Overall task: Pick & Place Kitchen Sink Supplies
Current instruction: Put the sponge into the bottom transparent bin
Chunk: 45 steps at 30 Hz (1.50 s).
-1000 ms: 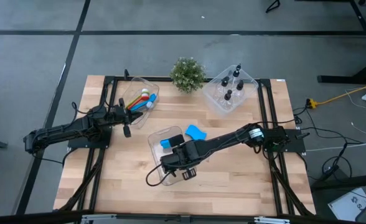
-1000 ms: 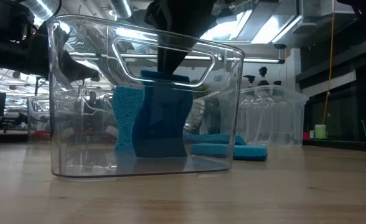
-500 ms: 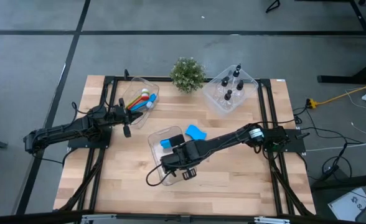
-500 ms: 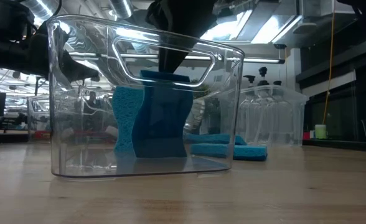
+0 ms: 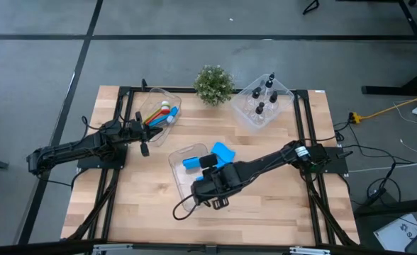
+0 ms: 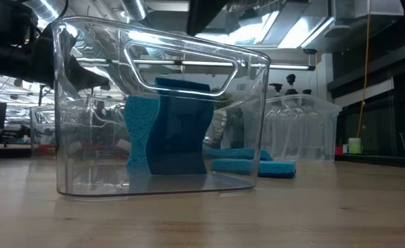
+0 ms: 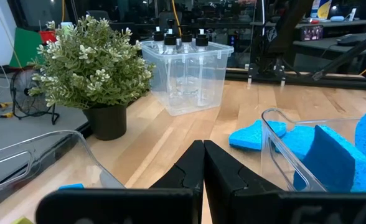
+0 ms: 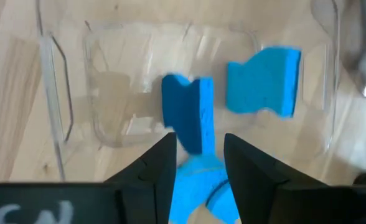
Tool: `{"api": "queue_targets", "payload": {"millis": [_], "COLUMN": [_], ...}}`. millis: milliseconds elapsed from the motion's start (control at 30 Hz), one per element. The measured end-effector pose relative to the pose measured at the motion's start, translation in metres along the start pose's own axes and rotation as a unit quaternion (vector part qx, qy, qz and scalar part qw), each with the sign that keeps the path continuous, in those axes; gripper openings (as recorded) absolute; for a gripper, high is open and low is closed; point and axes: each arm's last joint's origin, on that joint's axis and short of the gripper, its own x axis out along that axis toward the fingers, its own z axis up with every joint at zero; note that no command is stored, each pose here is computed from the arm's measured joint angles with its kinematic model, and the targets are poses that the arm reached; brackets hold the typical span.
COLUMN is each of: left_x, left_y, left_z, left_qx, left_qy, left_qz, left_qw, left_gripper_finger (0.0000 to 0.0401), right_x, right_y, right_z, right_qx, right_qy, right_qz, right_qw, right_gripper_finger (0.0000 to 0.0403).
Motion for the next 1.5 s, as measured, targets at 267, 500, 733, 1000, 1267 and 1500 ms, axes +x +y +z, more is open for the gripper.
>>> {"api": "queue_targets", "payload": {"millis": [267,500,733,1000,1267,1500], "left_x": [0.000,0.000,0.000,0.000,0.000,0.000], "left_y": [0.000,0.000,0.000,0.000,0.000,0.000], "left_z": [0.000,0.000,0.000,0.000,0.000,0.000], "left_qx": [0.000,0.000,0.000,0.000,0.000,0.000], "left_qy": [0.000,0.000,0.000,0.000,0.000,0.000], "left_qz": [0.000,0.000,0.000,0.000,0.000,0.000], "left_qw": [1.000,1.000,1.000,1.000,1.000,1.000], "left_gripper_finger": [0.0002,0.0002,0.0002,0.0002,0.0002,0.0002], "right_x": [-0.008,-0.015,-0.034,-0.036,-0.003,0.017], "right_y": [0.013,0.036,0.080,0.128,0.140,0.145], "right_z": [-0.016,-0.021,-0.025,-0.029,-0.054,-0.071], "right_qx": [0.120,0.233,0.292,0.413,0.469,0.267], "right_qy": [0.072,0.087,0.055,0.009,0.118,0.164], "right_qz": [-0.010,-0.014,-0.033,-0.034,-0.073,-0.099], "right_qw": [0.990,0.969,0.954,0.910,0.872,0.944], "right_gripper_finger": [0.0133,0.0133,0.0133,0.0133,0.0133,0.0133]}}
